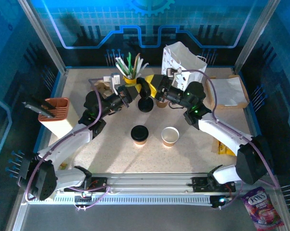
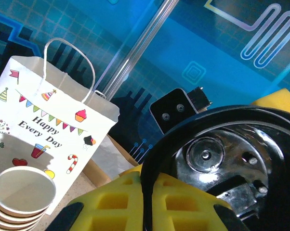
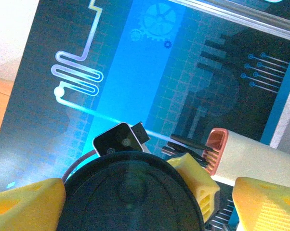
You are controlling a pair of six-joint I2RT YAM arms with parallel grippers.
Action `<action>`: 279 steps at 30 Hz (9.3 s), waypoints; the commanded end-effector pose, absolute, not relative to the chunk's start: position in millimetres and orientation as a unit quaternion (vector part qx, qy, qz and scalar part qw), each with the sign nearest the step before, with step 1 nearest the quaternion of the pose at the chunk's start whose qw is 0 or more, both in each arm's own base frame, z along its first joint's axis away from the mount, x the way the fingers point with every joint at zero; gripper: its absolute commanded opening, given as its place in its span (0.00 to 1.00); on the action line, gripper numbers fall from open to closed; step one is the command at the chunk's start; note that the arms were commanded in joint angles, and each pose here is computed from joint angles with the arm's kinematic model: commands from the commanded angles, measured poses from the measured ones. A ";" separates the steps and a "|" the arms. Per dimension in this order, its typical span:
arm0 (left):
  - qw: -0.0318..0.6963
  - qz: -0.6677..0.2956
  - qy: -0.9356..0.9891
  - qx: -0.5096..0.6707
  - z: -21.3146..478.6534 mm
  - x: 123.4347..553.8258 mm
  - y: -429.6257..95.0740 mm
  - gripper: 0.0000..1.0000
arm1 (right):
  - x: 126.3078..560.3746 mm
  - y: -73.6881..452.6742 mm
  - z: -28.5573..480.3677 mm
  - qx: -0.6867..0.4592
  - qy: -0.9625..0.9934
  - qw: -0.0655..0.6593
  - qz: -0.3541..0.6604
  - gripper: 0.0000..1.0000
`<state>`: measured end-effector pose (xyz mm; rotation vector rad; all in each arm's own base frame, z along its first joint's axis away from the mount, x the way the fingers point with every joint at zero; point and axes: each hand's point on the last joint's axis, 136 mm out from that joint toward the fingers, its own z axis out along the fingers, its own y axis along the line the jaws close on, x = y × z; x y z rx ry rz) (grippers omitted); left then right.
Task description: Pack the takeout coffee
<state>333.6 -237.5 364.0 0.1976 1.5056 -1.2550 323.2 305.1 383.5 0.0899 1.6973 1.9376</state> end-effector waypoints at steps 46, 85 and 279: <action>0.575 -0.502 0.644 0.050 353.7 352.1 -230.7 0.21 | 312.6 312.1 408.5 0.010 0.573 0.269 0.774 0.60; 0.387 -0.353 0.850 0.048 236.5 326.1 -237.6 0.77 | 261.7 175.6 198.7 -0.158 0.889 0.400 0.155 0.56; 0.243 -0.210 0.896 0.307 110.5 289.2 -349.1 0.82 | 218.4 146.5 87.2 -0.007 0.933 0.193 0.303 0.62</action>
